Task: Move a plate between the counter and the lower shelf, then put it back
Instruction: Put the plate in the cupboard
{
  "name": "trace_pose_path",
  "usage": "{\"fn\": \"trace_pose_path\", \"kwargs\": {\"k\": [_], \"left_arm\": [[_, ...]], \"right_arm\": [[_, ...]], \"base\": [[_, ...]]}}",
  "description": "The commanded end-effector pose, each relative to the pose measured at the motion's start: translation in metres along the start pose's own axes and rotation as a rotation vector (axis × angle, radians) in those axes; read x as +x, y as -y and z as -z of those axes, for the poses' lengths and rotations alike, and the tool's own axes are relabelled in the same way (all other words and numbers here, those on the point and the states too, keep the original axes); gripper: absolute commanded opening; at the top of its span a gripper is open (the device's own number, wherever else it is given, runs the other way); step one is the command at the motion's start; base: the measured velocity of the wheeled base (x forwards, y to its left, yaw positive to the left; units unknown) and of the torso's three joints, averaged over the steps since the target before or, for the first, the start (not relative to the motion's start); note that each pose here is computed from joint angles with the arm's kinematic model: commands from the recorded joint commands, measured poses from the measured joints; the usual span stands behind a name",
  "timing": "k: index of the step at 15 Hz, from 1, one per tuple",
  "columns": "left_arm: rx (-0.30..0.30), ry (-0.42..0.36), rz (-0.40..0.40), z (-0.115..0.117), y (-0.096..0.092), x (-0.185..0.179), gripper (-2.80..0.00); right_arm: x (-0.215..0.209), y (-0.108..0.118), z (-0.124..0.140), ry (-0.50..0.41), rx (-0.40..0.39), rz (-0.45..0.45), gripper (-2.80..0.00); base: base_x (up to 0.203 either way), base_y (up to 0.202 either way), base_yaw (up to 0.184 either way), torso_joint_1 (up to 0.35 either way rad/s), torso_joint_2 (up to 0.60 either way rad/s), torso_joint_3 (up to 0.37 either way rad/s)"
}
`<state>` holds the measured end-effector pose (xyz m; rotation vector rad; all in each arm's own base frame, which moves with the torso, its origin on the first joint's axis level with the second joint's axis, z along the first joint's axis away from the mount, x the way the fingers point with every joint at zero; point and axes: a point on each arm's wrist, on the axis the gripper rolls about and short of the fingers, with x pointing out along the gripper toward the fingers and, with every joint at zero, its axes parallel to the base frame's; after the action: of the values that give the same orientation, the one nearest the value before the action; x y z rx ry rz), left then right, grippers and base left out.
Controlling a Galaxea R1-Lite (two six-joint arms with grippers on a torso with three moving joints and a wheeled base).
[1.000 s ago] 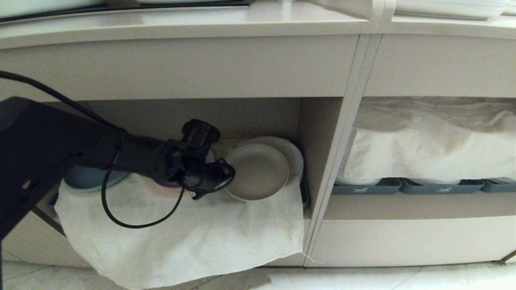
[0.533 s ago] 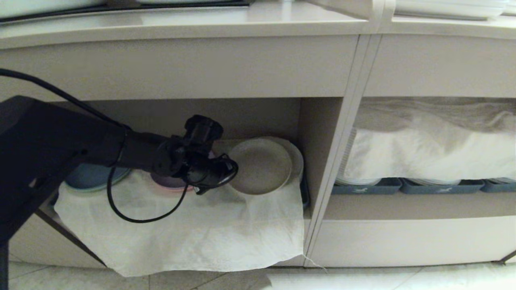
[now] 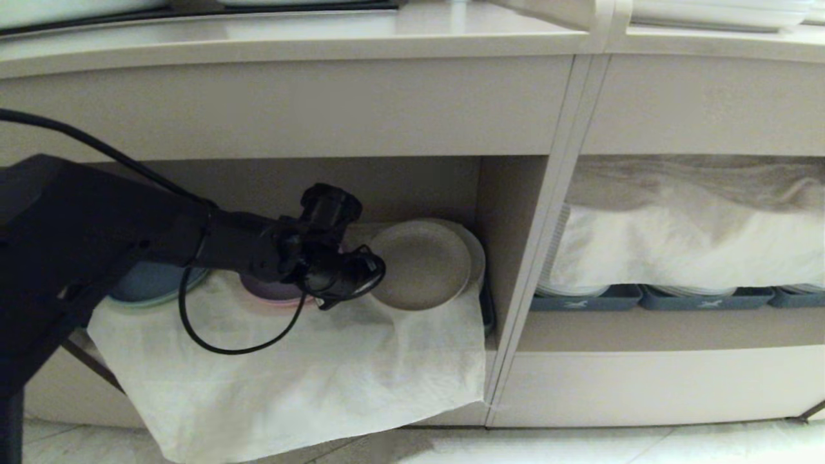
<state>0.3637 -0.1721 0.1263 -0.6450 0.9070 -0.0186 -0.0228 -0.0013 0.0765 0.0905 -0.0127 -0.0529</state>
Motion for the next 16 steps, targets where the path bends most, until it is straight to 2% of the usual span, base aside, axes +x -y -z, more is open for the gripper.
{"fn": "trace_pose_path", "kwargs": {"k": [1,7,16], "left_arm": [[-0.005,-0.003,-0.004,0.0007,-0.0006,0.003,-2.8],[-0.007,0.016,0.013,-0.0058,0.0054,0.0048,-2.8],[-0.011,0.013,-0.001,-0.007,0.002,0.0118,-2.8]], "right_arm": [[0.0,0.0,0.0,0.0,0.0,0.0,-2.8],[0.0,0.0,0.0,0.0,0.0,0.0,-2.8],[0.0,0.0,0.0,0.0,0.0,0.0,-2.8]], "base": [[0.0,0.0,0.0,0.0,0.0,0.0],[0.0,0.0,0.0,0.0,0.0,0.0],[0.0,0.0,0.0,0.0,0.0,0.0]]}}
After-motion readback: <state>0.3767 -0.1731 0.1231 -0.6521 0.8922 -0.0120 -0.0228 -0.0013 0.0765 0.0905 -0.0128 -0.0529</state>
